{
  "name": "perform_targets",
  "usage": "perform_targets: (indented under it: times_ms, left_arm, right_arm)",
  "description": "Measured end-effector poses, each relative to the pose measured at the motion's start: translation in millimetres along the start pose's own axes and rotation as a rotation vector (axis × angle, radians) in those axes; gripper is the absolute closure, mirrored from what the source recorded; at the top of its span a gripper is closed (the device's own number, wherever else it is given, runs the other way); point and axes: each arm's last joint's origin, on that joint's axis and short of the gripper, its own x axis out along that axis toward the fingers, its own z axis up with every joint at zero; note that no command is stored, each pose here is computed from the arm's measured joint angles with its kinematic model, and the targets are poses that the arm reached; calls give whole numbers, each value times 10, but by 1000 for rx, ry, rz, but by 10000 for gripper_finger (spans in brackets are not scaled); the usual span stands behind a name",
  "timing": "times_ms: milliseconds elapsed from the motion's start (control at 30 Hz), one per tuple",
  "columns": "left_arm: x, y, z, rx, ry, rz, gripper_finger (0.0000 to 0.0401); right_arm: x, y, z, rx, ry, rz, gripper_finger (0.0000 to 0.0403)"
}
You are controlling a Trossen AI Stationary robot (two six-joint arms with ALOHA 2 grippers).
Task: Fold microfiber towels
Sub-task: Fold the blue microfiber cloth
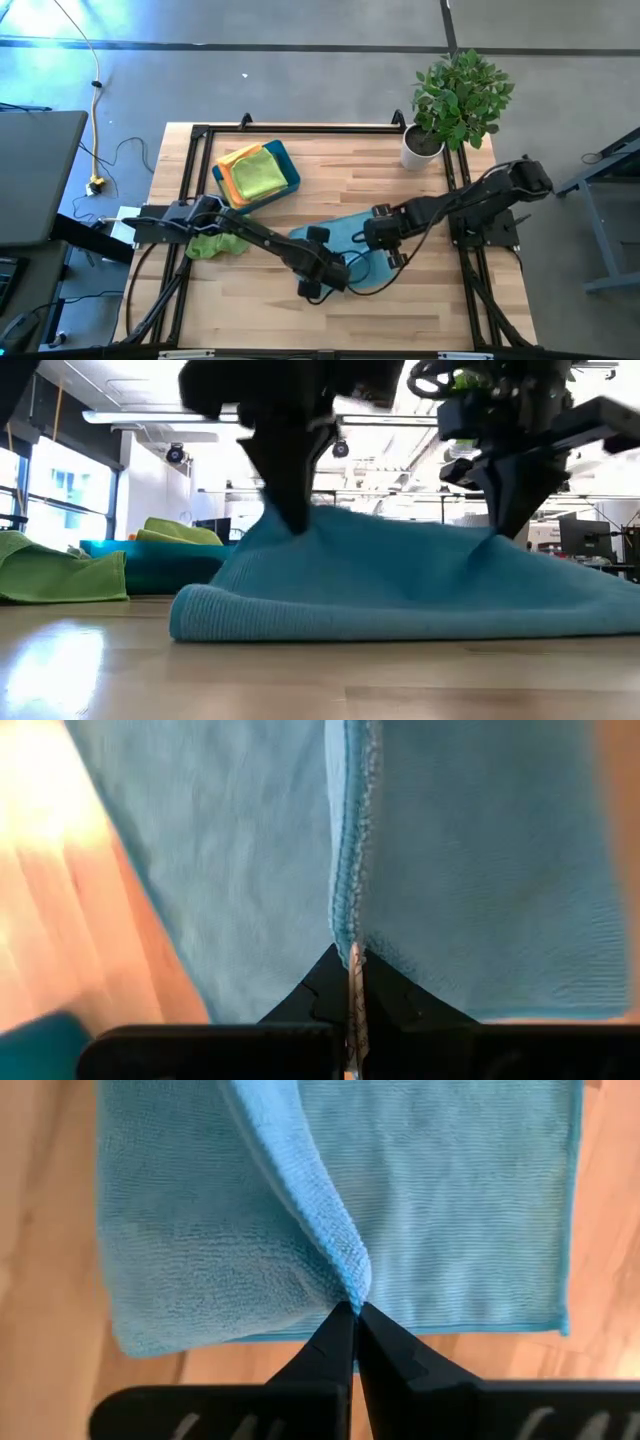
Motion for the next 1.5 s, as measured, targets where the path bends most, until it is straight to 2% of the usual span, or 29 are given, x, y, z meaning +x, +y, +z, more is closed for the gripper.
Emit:
perform_targets:
  times_ms: [100, 300, 467, 600, 700, 933, 1167, 1500]
  left_arm:
    - [108, 49, -74, 7, 47, 10, 401]
    - [251, 73, -154, 12, 58, 0, 401]
    - [200, 172, -220, -36, 25, -6, 401]
    - [224, 317, -263, -76, -3, 44, 401]
    - [309, 407, -345, -117, 40, 63, 401]
    - [509, 432, -495, -186, 121, 108, 401]
    - [527, 468, -488, -202, 98, 177, 401]
    - [571, 628, -485, -239, 110, 198, 401]
  right_arm:
    - [37, -79, 3, -15, 10, -7, 402]
    - [60, -254, -4, -36, 14, -43, 402]
    - [56, -417, -27, -14, 18, -59, 402]
    - [70, -527, -34, -24, 12, -64, 402]
    - [110, -590, -33, -4, 15, -67, 402]
    - [197, -669, -10, 0, 8, -72, 402]
    - [315, -702, 0, -53, 41, -95, 402]
    - [350, -738, -8, -55, 88, -211, 402]
